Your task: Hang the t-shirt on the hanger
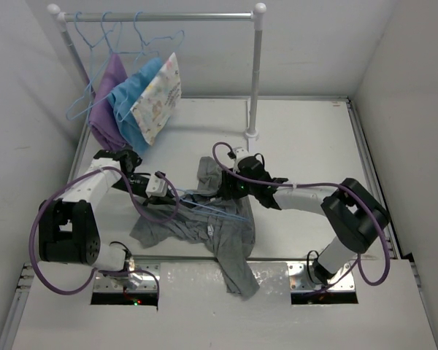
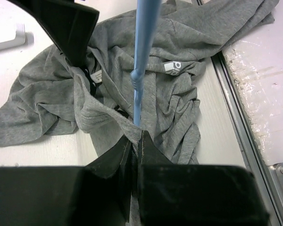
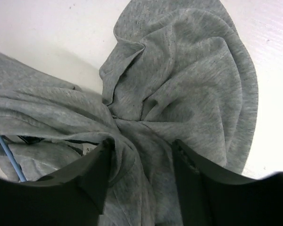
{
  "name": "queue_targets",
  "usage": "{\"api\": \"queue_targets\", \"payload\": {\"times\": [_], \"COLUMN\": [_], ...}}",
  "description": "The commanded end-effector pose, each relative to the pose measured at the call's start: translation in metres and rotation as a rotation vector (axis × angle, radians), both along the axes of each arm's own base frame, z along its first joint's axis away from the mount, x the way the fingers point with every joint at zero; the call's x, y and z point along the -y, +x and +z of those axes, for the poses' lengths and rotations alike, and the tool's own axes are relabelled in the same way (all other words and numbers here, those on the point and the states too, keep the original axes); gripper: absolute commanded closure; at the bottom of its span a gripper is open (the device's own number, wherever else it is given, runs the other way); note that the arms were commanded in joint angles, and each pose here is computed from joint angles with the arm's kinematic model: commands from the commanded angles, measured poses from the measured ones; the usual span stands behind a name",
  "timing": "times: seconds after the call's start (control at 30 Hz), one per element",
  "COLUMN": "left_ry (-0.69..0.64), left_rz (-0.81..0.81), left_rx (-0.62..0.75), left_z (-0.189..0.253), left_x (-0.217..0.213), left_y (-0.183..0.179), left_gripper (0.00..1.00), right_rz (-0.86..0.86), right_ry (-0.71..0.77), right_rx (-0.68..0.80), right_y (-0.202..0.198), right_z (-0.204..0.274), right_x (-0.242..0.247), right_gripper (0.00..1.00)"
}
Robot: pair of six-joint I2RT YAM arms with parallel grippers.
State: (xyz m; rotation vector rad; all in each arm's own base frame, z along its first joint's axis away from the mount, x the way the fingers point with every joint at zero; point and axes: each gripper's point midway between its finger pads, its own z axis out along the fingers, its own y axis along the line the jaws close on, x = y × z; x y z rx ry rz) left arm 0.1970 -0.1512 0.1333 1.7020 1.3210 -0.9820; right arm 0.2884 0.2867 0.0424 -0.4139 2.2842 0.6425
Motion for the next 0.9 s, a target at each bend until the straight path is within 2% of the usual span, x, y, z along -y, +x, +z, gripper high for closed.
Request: {"api": "queue_targets", "payload": {"times": [0.0, 0.1, 0.17, 0.2, 0.23, 0.33, 0.37, 0.5, 0.7, 0.73, 0.87], "left_ry": [-0.056, -0.061, -0.063, -0.063, -0.060, -0.069, -0.073, -0.061, -0.054, -0.029, 0.045], "left_rz": [-0.057, -0.035, -0.014, -0.006, 0.013, 0.048, 0.065, 0.085, 0.153, 0.205, 0.356], "left_rx": [0.130, 0.132, 0.131, 0.136, 0.130, 0.132, 0.129, 0.111, 0.090, 0.104, 0.151], "left_z": [0.012, 0.015, 0.016, 0.018, 0.019, 0.025, 0.027, 0.028, 0.025, 0.022, 0.005], "left_x": [0.007, 0.008, 0.009, 0.009, 0.009, 0.005, 0.001, -0.003, -0.004, -0.007, -0.013], "left_y": [0.003, 0.010, 0.016, 0.019, 0.024, 0.033, 0.035, 0.044, 0.059, 0.073, 0.094], "left_gripper": [1.00, 1.00, 1.00, 1.00, 1.00, 1.00, 1.00, 1.00, 1.00, 1.00, 1.00], "right_rz": [-0.016, 0.001, 0.007, 0.015, 0.027, -0.052, -0.111, -0.310, -0.317, -0.315, -0.325], "right_ry": [0.070, 0.098, 0.101, 0.110, 0.126, 0.145, 0.113, 0.134, 0.082, 0.072, 0.022], "right_rx": [0.004, -0.039, -0.061, -0.074, -0.089, -0.054, -0.078, 0.012, 0.075, 0.083, 0.130], "right_y": [0.011, 0.000, -0.005, -0.008, -0.012, -0.011, -0.021, -0.015, -0.018, -0.020, -0.020], "right_z": [0.013, 0.005, 0.000, -0.001, -0.002, -0.001, -0.019, -0.017, -0.010, -0.011, -0.001], "right_x": [-0.014, -0.016, -0.016, -0.017, -0.019, 0.004, 0.027, 0.085, 0.101, 0.104, 0.116], "right_gripper": [0.49, 0.53, 0.67, 0.76, 1.00, 1.00, 1.00, 1.00, 1.00, 1.00, 1.00]}}
